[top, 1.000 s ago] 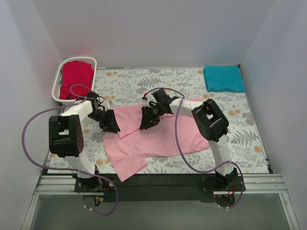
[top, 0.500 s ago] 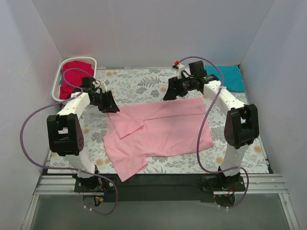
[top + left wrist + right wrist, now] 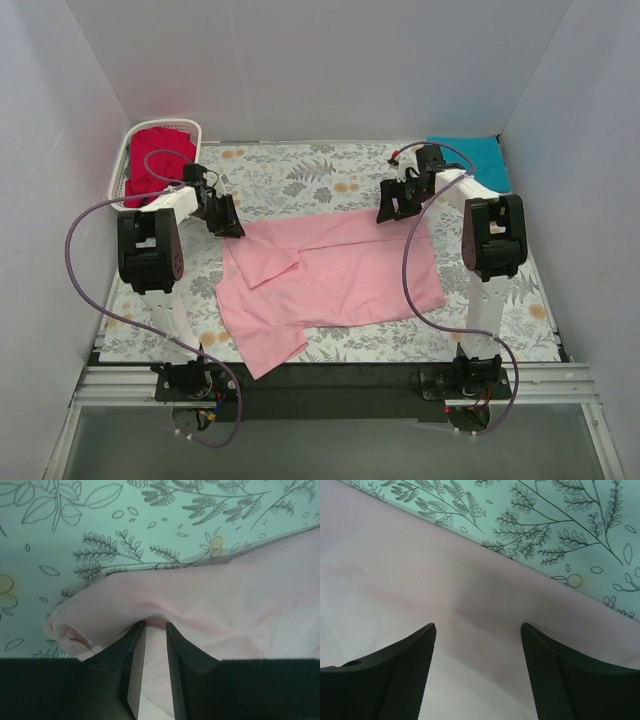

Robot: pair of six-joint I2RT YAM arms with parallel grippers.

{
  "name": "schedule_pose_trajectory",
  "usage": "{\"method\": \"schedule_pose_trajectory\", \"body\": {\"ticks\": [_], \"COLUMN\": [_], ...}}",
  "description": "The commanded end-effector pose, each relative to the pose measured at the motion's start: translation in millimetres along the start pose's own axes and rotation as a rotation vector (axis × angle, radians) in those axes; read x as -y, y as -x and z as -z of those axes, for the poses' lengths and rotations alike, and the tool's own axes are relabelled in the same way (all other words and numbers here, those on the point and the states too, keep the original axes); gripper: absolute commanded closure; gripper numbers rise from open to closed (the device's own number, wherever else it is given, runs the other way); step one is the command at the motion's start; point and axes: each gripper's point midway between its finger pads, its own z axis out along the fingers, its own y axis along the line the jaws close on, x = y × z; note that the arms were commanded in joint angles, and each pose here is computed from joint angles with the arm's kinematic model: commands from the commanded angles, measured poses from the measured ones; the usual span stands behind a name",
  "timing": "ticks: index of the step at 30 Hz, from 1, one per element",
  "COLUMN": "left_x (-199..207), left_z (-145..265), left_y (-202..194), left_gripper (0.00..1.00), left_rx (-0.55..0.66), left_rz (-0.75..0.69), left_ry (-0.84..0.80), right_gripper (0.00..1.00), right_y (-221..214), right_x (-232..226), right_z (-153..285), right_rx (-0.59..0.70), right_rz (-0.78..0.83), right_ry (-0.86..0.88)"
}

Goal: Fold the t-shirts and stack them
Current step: Fold the tshirt

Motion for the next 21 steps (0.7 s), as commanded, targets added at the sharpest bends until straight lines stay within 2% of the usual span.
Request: {"method": "schedule_pose_trajectory", "body": {"ticks": [1,8,11,13,14,17,18,20,21], "left_x": [-8.8,-15.8,-1.4,10.4,31.0,68.2,82.3,92.5,101.3], "left_z": [-4.5,-28.0,-23.9,-13.8,5.2,44.1,70.0,91.7,110.2], "left_y": [28.8,76.6,104.4,119.0,131.5,135.2,136.1,124.4,110.6], "left_gripper": [0.77,0.79,0.78,0.75,0.71,0.65,0.63,0.62,0.62], "left_rx": [0.059,0.073,0.099,0.132,0.155,0.172,0.207,0.209,0.211], "left_rz": [-0.031,-0.056,-0.088,-0.124,-0.158,-0.233,-0.276,-0.324,-0.350], "left_ry": [0.039,0.033,-0.026,-0.056,-0.128,-0.253,-0.275,-0.293,-0.311], "right_gripper": [0.24,0.24,0.22,0.19,0.18,0.18,0.18,0.23,0.28], "right_y": [7.5,36.5,68.8,92.9,99.9,114.1,99.5,90.1,73.4], "right_x": [36.4,67.8,63.2,47.8,36.9,-2.7,-12.5,-30.7,-37.6], "right_z": [2.3,-8.8,-1.4,21.8,32.2,83.4,89.0,121.5,125.4], "right_rx": [0.011,0.054,0.119,0.173,0.194,0.258,0.224,0.230,0.186], "right_rz": [-0.030,-0.022,0.032,0.085,0.111,0.240,0.251,0.363,0.382], "right_ry": [-0.076,-0.114,-0.091,-0.074,-0.048,-0.012,0.004,-0.023,-0.022]}}
